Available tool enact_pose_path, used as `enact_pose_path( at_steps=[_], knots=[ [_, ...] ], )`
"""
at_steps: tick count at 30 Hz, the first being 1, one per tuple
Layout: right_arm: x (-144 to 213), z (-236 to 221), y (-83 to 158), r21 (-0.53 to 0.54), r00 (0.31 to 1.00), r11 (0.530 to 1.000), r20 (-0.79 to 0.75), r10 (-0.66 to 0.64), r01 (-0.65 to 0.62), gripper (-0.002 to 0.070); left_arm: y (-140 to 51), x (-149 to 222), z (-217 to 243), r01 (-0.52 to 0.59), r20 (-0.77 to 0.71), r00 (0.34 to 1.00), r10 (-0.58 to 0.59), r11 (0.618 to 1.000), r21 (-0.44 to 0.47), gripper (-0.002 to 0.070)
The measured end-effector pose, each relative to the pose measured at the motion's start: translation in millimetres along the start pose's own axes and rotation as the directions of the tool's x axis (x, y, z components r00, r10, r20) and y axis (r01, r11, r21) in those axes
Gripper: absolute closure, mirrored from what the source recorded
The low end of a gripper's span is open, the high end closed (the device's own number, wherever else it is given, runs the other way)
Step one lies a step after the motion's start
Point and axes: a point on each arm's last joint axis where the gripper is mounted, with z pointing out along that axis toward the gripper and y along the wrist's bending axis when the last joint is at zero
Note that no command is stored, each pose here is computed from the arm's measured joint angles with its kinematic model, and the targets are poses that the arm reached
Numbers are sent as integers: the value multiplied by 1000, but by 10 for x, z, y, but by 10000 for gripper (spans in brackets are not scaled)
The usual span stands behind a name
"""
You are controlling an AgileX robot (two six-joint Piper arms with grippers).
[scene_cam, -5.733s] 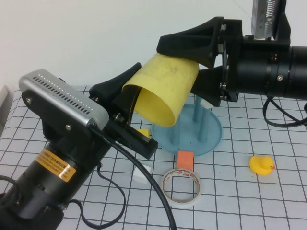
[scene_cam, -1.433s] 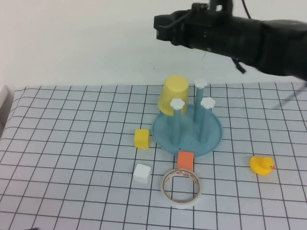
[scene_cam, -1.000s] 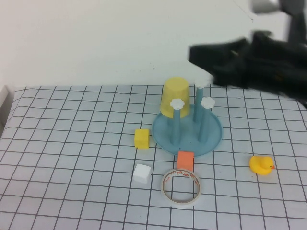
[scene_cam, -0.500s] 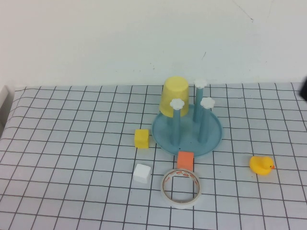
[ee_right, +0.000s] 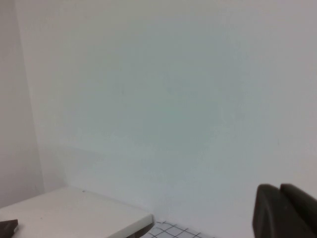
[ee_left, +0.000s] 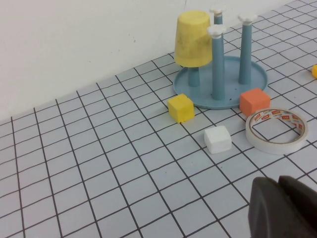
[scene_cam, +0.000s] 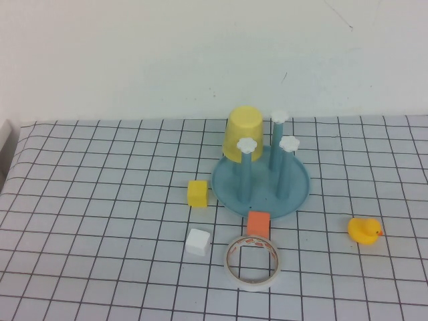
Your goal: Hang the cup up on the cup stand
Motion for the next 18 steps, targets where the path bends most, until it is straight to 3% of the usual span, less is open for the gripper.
enact_pose_path(
  at_steps=[5,13,18],
  knots=[
    [175,-138,-3,6,1000,1000,5,-1,1,676,1,1,0,-1,-2,1000,1,1000,-1,676],
    [680,-173,-110,60,991,998,-130,27,-19,676,2,1,0,-1,-1,1000,1,1000,-2,676],
    [800,-190,-151,81,985,995,-170,-37,51,676,2,2,0,-1,-2,1000,1,1000,-2,676]
  ],
)
